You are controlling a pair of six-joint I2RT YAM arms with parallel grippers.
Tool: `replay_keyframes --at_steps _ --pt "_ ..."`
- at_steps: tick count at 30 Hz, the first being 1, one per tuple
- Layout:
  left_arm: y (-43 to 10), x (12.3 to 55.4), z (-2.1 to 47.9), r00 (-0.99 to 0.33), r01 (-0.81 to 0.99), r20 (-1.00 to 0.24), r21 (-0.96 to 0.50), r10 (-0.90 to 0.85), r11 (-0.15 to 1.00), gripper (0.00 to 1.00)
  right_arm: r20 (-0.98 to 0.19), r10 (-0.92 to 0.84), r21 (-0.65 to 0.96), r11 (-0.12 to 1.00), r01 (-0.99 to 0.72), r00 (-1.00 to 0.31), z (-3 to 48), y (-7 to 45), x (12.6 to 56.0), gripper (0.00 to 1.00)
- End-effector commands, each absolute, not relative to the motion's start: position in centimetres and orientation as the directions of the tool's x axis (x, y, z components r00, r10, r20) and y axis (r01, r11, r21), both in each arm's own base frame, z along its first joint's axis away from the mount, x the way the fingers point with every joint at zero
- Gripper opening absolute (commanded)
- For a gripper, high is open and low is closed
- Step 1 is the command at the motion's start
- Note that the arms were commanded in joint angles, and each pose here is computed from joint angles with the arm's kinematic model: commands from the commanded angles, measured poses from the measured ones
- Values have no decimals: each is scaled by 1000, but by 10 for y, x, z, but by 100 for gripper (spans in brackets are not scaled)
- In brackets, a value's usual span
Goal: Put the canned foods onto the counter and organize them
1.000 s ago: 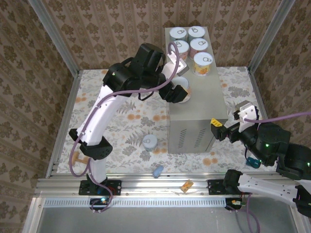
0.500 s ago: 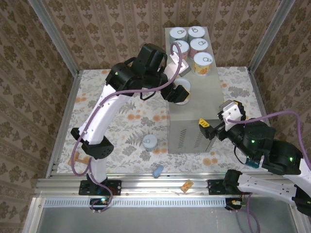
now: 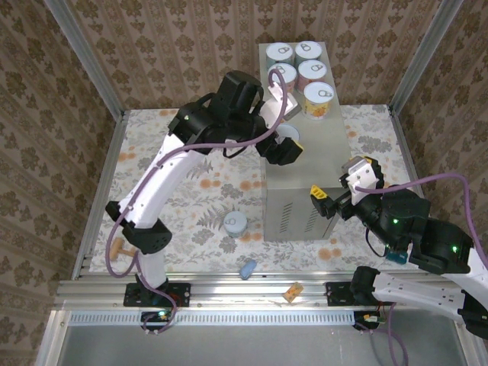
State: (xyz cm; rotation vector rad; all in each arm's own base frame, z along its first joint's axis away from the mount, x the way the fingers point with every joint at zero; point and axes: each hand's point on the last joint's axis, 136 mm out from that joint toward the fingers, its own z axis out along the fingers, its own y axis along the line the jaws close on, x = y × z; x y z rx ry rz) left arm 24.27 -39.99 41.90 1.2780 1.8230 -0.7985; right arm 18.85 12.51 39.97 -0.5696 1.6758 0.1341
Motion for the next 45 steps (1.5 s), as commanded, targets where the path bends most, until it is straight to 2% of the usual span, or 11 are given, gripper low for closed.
replay_keyframes --at_steps 1,22,25,30,36,45 --pt "-390 238 455 -173 945 -916 -50 363 324 100 -966 -255 -206 872 -445 -51 412 122 184 100" --pt "-375 235 428 -214 921 -945 -111 246 372 96 -970 -239 -188 867 -463 -54 414 129 185 100" --pt "-375 237 423 -216 918 -945 -112 245 379 92 -969 -239 -186 867 -462 -58 414 129 184 100" --pt "-373 240 423 -188 913 -959 -91 213 397 77 -969 -242 -189 868 -460 -58 414 128 185 100" --pt "-375 253 414 -117 911 -977 -33 180 412 75 -966 -253 -203 871 -447 -54 415 130 188 100" --pt "-378 296 406 -118 904 -980 -40 159 425 72 -966 -254 -210 880 -426 -49 417 128 191 100"
